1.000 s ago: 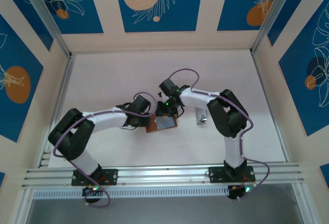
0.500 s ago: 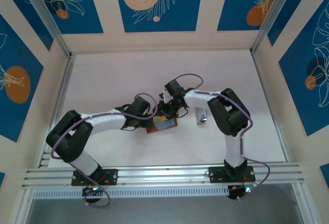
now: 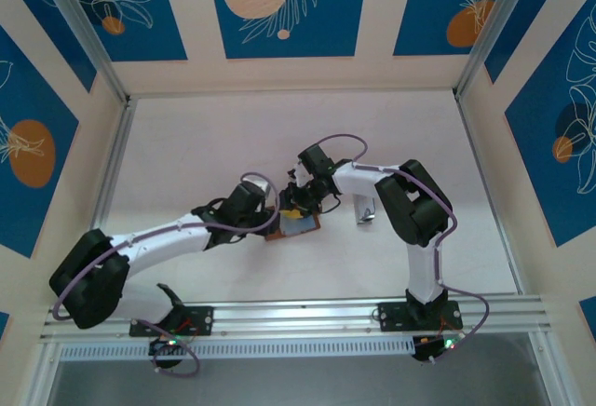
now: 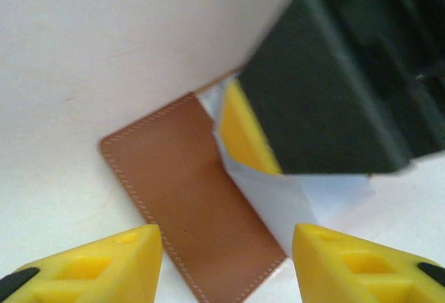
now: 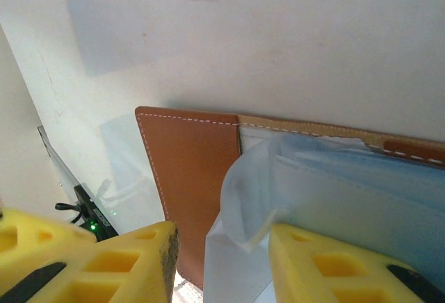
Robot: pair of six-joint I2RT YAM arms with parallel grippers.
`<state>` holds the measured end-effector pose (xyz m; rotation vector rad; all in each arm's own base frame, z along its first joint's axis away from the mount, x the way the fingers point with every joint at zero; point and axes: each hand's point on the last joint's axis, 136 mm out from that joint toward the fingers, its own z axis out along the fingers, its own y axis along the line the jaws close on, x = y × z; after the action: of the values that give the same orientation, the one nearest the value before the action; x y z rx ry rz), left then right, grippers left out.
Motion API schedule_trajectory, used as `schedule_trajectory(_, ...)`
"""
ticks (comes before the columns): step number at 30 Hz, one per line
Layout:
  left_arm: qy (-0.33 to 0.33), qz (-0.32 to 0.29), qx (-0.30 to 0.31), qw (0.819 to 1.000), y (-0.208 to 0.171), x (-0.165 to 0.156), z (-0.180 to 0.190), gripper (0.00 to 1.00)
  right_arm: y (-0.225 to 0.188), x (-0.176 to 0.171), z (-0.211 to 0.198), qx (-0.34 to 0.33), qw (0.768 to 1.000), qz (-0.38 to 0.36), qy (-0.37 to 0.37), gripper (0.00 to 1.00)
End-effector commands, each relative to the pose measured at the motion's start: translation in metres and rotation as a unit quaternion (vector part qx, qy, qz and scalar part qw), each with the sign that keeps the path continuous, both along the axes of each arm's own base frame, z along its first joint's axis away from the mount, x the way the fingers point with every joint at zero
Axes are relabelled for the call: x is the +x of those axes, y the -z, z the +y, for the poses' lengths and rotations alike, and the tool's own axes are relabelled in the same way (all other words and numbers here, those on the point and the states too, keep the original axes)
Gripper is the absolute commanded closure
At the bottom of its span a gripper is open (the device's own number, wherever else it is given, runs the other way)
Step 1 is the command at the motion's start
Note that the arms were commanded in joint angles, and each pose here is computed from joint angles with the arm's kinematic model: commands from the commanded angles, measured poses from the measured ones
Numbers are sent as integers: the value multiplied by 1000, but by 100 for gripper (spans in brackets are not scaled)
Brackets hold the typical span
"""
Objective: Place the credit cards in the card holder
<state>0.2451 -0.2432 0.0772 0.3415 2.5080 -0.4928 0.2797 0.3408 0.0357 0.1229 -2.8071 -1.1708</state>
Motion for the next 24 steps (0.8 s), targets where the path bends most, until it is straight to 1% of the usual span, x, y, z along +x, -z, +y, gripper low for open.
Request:
schedule_trajectory(1, 53, -24, 37, 998, -6, -9, -16, 46, 18, -15, -7, -32, 998, 44, 0, 60)
schedule_trajectory(5, 61, -27, 76, 995, 3, -12, -27, 46, 20, -16, -7, -33, 998, 50, 1, 59)
schedule_trajectory(10, 46, -40, 141, 988, 12, -10, -32, 47, 20, -17, -7, -33, 998, 52, 0, 59)
schedule_trajectory(14, 25, -50, 187, 981, 18, -9, -27, 49, 19, -17, -8, -32, 998, 52, -1, 59)
schedule_trajectory(16, 18, -50, 200, 978, 23, -10, -24, 51, 17, -17, -7, -31, 998, 52, -2, 59)
schedule_trajectory(21, -7, -51, 224, 973, 28, -10, -12, 61, 16, -17, -7, -32, 998, 49, -3, 58)
schedule_trajectory(24, -21, -54, 233, 971, 26, -9, -6, 69, 15, -17, -8, -33, 998, 48, -4, 58)
